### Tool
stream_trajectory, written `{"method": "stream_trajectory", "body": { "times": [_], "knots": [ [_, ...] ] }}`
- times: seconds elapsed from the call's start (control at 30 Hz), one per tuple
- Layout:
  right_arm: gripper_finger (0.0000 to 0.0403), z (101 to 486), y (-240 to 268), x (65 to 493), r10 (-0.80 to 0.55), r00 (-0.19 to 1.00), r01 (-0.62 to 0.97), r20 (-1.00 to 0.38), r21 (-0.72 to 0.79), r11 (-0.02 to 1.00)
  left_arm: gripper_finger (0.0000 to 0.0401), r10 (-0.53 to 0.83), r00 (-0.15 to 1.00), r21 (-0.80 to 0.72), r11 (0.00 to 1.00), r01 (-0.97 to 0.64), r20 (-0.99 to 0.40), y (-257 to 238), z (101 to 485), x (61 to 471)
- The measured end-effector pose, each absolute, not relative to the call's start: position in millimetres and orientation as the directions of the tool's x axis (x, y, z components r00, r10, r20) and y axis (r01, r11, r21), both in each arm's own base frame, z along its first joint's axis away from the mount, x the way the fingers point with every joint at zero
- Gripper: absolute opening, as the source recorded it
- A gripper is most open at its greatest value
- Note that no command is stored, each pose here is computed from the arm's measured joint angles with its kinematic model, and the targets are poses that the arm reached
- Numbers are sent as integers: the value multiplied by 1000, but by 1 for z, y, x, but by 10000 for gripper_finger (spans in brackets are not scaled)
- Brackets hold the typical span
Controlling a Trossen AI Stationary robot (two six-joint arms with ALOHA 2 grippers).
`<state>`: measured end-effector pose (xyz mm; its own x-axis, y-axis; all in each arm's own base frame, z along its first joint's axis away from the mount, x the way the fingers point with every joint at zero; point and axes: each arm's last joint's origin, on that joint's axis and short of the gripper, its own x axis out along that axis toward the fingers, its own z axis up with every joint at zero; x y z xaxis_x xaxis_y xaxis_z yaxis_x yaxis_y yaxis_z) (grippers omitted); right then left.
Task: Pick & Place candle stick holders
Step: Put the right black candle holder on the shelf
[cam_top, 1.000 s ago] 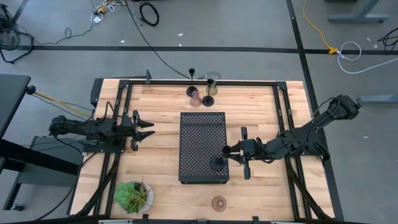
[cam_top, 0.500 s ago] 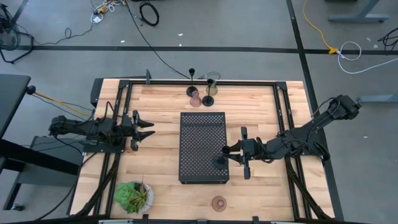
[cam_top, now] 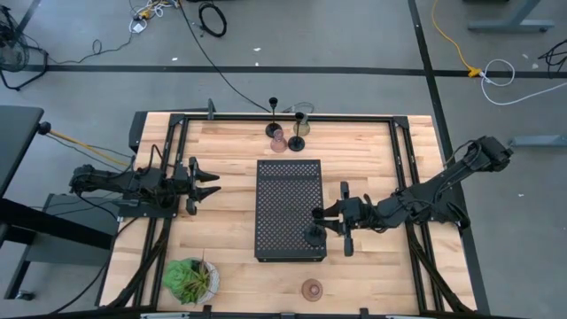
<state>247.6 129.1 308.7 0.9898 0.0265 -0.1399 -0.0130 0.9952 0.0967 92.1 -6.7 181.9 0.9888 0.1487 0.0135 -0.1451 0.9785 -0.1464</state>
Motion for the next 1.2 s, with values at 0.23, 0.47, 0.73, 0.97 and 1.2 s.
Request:
{"method": "stream_trajectory", "body": {
  "times": [0.23,0.47,0.73,0.97,1.2],
  "knots": [
    [68,305,128,256,9,992,-2,-124,54,999,170,149,989,-148,978,-145,14,-7,182,92],
    [68,308,127,256,18,994,-12,-103,58,998,170,149,989,-148,978,-145,13,-7,182,92],
    [68,312,128,256,29,998,-25,-62,63,998,170,149,989,-141,979,-146,14,-7,182,92],
    [68,313,128,256,29,998,-25,-59,66,998,170,149,989,-140,979,-145,14,-7,182,92],
    [68,308,129,265,23,999,-20,-37,68,997,170,149,989,-141,979,-146,14,-7,182,92]
  ]
}}
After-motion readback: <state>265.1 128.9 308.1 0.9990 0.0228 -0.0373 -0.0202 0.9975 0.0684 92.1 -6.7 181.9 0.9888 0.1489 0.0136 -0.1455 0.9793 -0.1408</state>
